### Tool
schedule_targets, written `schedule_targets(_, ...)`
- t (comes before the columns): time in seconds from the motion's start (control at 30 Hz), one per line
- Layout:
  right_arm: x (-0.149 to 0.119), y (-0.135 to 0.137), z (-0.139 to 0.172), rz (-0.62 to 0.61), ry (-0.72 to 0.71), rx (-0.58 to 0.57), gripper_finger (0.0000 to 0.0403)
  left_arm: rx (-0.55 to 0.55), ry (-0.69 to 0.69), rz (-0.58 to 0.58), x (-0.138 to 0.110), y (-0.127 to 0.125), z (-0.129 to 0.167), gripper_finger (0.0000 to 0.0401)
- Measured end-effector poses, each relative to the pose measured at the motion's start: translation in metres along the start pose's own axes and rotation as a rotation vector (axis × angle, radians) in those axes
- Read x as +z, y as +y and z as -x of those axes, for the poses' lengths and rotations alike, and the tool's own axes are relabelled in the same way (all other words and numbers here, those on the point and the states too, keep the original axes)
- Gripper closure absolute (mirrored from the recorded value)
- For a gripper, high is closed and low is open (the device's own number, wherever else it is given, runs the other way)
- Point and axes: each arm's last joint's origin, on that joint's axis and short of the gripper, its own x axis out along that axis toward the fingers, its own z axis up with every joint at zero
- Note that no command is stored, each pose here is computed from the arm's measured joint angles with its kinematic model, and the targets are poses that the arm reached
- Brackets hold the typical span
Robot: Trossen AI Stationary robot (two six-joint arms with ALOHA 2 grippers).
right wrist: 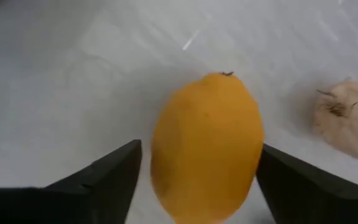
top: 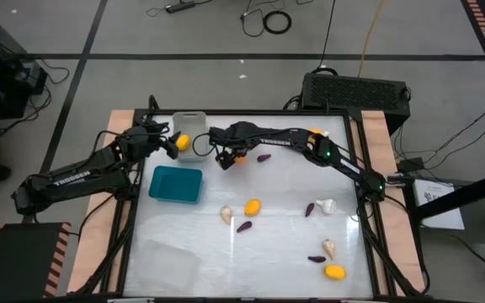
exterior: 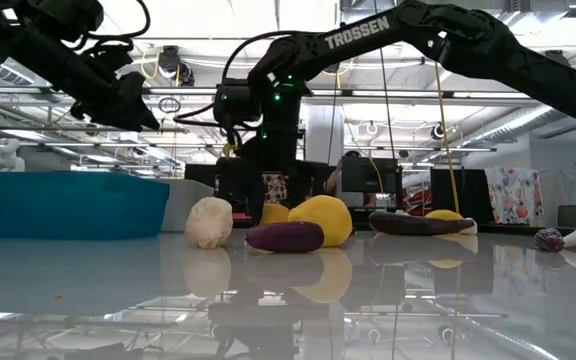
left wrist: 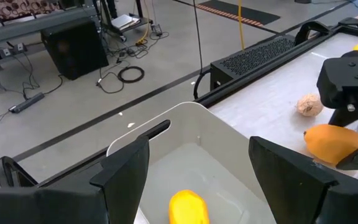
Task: Sort produce into baskets
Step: Put the yellow lemon into the gray bin
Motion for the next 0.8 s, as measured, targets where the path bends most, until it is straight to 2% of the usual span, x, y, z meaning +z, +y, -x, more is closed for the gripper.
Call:
schedule_targets(0.17, 0.000, 0.000, 0.002, 0.013, 0.006, 0.019, 0.0199, 0.000, 0.000, 0.000, 0.000, 0.000, 0.000, 0.0118)
schedule_targets(0.23, 0.002, 0.001, 0.004, 0.029, -0.010, 0.032, 0.0220, 0.000, 0.000, 0.000, 0.000, 0.000, 0.000, 0.0118)
schedule_targets(0.4, 0.013, 0.005, 0.018, 0.056, -0.093, 0.091, 0.0220, 0.000, -0.001, 0.001, 0.000, 0.000, 0.000, 0.0118)
schedule_targets(0.6, 0.027, 0.012, 0.033, 0.119, -0.249, 0.180, 0.0182, 0.000, -0.001, 0.001, 0.000, 0.000, 0.000, 0.0118)
schedule_targets(0.8, 0.034, 0.010, 0.040, 0.129, -0.315, 0.180, 0.0196, 0.000, -0.001, 0.000, 0.000, 0.000, 0.000, 0.0118)
